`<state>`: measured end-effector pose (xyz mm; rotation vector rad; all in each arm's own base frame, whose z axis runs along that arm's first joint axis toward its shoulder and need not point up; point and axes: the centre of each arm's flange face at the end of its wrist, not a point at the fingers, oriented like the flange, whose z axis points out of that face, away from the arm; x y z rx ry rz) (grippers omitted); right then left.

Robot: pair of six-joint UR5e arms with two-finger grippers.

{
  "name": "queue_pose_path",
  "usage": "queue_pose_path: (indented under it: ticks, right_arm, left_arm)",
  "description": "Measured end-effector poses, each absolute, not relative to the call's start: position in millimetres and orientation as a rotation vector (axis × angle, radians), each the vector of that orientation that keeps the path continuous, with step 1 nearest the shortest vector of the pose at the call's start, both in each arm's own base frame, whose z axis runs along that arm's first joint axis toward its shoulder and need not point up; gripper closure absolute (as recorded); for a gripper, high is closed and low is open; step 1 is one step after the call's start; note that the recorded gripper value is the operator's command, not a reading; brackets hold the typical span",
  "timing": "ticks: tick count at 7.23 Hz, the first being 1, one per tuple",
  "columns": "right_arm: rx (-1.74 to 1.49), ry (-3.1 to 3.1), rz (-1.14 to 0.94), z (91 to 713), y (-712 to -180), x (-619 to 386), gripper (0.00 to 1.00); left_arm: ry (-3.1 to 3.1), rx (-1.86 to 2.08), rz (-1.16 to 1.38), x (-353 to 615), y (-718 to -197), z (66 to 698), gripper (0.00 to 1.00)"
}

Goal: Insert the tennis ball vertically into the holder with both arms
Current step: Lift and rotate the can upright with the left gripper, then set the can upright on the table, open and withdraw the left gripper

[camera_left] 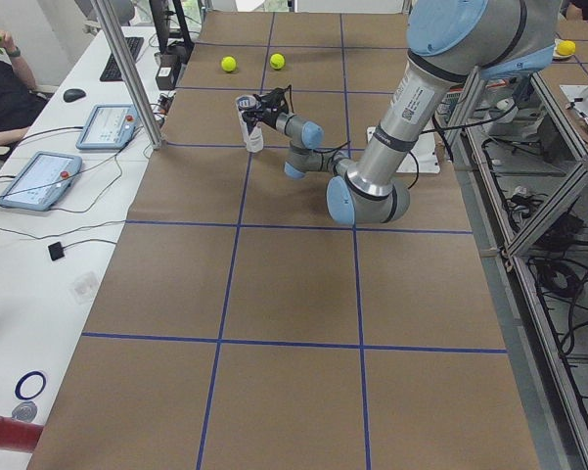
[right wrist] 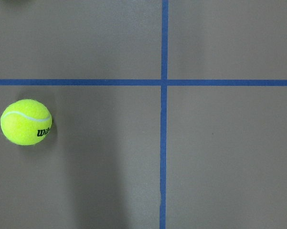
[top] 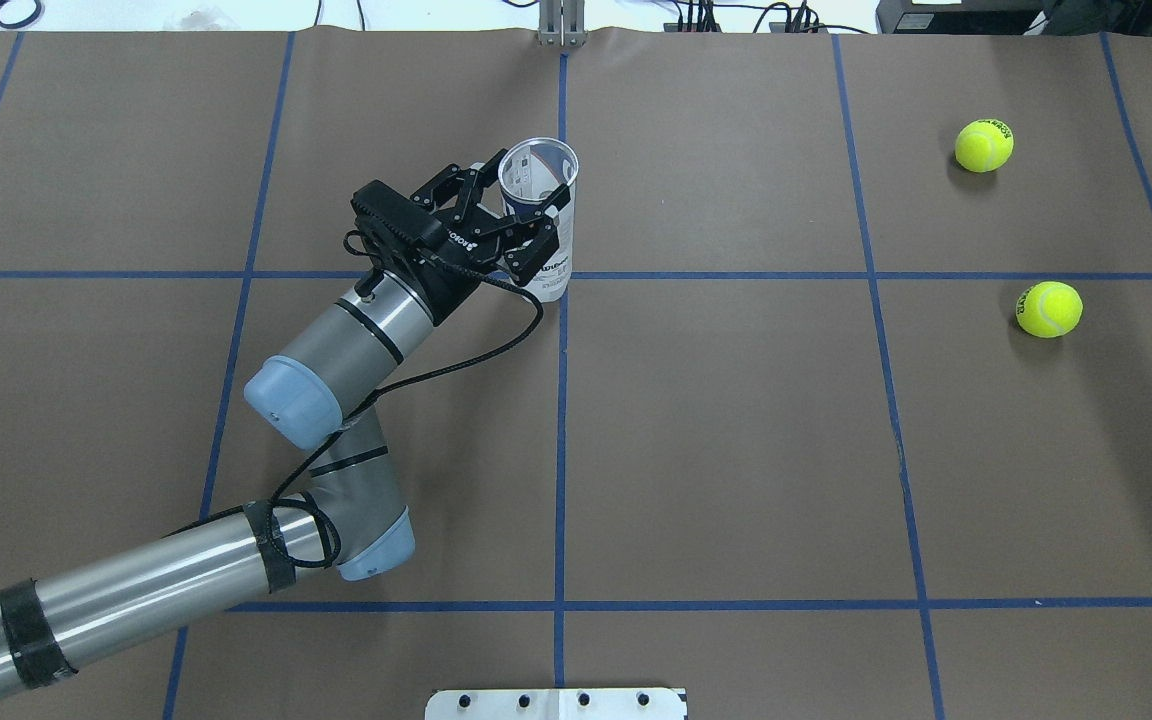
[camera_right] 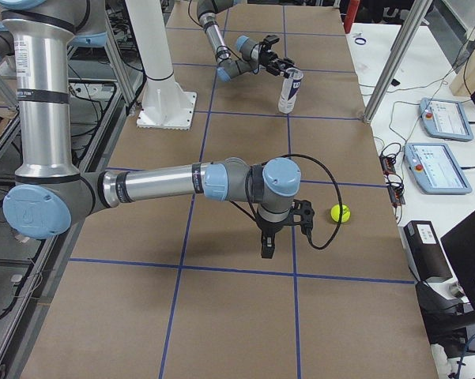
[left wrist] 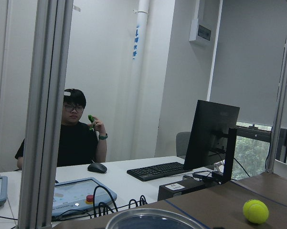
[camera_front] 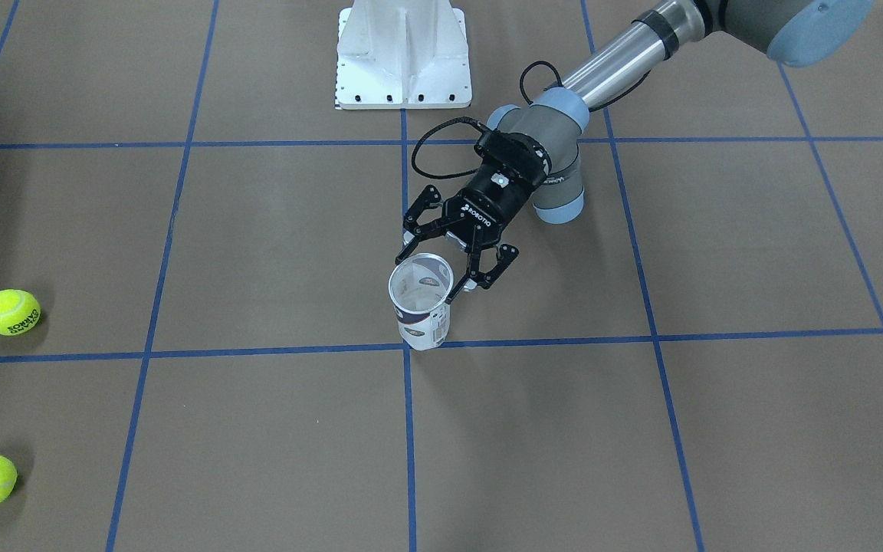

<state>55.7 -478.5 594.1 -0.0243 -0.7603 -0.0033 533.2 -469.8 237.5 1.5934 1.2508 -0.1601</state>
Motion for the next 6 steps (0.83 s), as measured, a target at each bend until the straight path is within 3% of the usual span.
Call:
queue_pose_path:
  ticks: [2,4,5,6]
  right_arm:
    - [-0.025,-0.760,-0.003,594.2,-478.5,55.8,0.00]
    - [-0.028,-0.759,-0.002,595.4,-478.0,55.8,0.00]
    - [-0.029,-0.759,-0.001,596.1,-477.8,55.8,0.00]
    - [-0.031,-0.759,-0.001,596.8,-477.7,55.8,0.00]
  left_arm:
    - [1.261,1.598,-0.156,536.2,-464.6,237.8,0.78]
    - [1.258,1.592,-0.140,541.8,-458.4,241.5,0.75]
    - [1.255,1.586,-0.131,544.1,-455.5,245.7,0.64]
    - [1.252,1.582,-0.127,545.0,-454.2,248.3,0.21]
